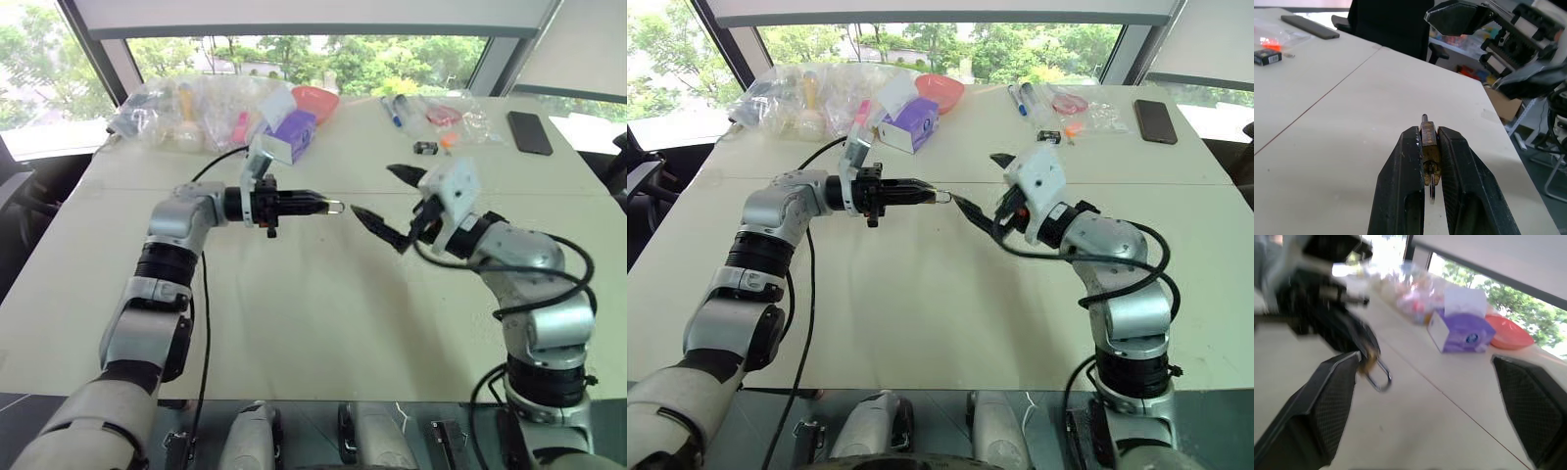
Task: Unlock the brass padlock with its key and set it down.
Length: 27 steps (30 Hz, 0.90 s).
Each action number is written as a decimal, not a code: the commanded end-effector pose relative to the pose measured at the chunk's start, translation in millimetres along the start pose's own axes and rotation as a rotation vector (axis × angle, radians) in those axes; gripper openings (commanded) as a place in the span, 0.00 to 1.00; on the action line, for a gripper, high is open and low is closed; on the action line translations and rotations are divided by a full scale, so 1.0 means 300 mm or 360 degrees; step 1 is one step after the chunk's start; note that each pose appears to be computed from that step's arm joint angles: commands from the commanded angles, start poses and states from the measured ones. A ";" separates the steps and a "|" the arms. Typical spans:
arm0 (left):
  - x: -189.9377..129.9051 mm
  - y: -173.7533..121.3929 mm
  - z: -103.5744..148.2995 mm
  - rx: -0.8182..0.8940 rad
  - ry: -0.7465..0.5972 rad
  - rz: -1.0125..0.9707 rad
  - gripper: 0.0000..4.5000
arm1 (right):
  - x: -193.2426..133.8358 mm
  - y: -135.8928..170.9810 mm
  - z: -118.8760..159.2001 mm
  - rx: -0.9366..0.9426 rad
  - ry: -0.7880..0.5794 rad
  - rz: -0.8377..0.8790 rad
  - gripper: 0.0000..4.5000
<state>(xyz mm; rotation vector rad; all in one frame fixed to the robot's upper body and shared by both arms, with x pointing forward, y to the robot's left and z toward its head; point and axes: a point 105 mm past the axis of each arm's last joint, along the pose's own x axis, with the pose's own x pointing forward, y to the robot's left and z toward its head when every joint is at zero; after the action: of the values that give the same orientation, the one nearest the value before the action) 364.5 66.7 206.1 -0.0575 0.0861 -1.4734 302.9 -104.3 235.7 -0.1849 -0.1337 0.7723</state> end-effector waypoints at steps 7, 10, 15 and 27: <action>0.006 -0.065 0.106 0.0145 -0.0061 -0.0157 0.01 | -0.008 0.030 0.021 0.0465 -0.0014 0.0122 0.87; 0.000 -0.058 0.106 0.0148 -0.0050 -0.0140 0.01 | -0.016 0.029 0.037 0.0484 -0.0059 0.0130 0.57; 0.000 -0.069 0.109 0.0135 -0.0049 -0.0169 0.01 | -0.022 0.058 0.039 0.0495 -0.0051 0.0202 0.01; 0.012 -0.130 0.123 0.0130 -0.0030 -0.0299 0.01 | 0.004 0.069 -0.016 0.0424 0.0072 0.0220 0.01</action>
<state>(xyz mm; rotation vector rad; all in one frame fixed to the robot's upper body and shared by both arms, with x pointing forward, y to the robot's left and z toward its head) 337.7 60.7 232.4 -0.0414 0.0586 -1.6202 290.4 -88.2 221.5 0.0540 0.0568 0.9189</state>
